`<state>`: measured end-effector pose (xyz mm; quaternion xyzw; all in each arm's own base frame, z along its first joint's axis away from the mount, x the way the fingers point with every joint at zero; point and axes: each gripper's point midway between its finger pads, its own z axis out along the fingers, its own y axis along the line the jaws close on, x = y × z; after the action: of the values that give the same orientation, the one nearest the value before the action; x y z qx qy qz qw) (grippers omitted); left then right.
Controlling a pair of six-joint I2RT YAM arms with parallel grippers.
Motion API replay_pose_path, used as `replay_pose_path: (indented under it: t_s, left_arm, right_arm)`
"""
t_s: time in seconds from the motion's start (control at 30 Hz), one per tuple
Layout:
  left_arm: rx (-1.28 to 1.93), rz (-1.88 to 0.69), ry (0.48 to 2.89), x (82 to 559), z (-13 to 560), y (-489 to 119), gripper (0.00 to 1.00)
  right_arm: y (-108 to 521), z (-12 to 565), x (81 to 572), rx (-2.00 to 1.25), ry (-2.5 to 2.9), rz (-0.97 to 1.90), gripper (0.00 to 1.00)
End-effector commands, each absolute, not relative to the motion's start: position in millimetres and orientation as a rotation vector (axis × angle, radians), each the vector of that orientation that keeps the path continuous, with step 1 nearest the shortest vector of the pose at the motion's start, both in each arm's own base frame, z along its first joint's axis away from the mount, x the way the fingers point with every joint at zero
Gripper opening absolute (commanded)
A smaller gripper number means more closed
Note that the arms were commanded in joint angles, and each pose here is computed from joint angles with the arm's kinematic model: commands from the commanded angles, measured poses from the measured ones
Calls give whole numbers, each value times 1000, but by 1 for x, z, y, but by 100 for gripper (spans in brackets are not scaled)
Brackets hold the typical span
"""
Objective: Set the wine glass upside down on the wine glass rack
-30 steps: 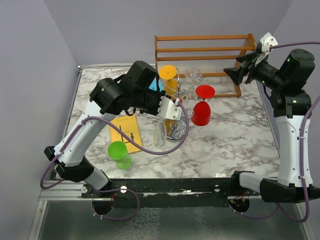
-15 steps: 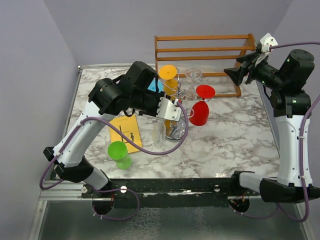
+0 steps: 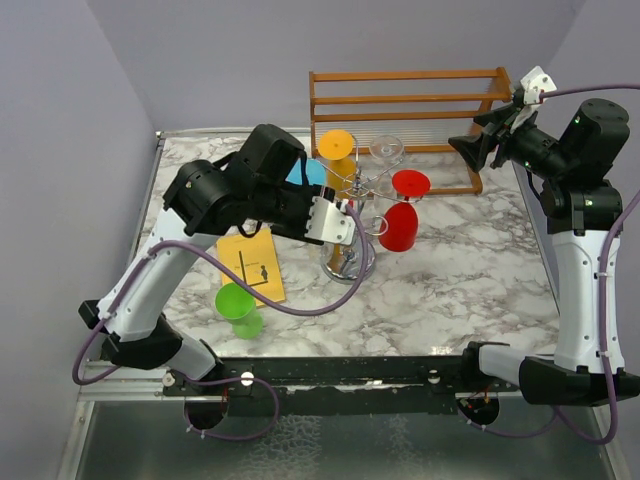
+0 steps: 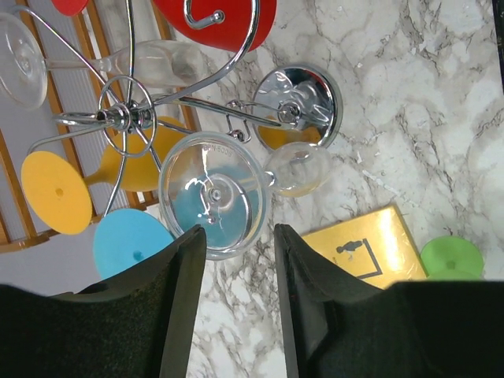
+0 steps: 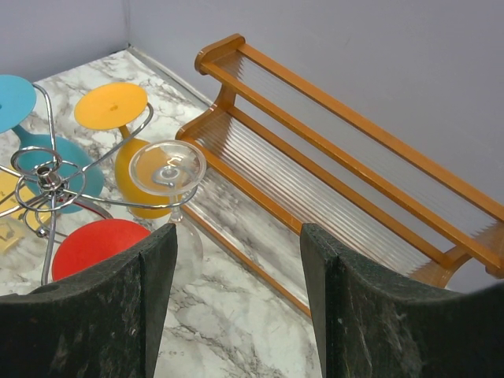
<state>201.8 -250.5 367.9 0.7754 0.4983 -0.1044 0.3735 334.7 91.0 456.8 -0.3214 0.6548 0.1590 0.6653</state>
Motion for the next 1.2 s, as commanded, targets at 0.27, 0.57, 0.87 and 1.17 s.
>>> replay_pose_path:
  t_s: [0.27,0.57,0.87,1.17]
  left_arm:
    - [1818,-261,1367,189,393,-213,61]
    - [1570,-167,1680,199,365,-133,89]
    - [1249,-150,2039,187,305,-67,89]
    - [1189,-246,2204,171,252,-58,89]
  right_arm:
    - [76,460,340,-720,1468,255,64]
    - [49,445,347,-712,1515,72,67]
    - [35,438,348,-686,1557,7,70]
    - [2,396,338,-608,1685,-100,89]
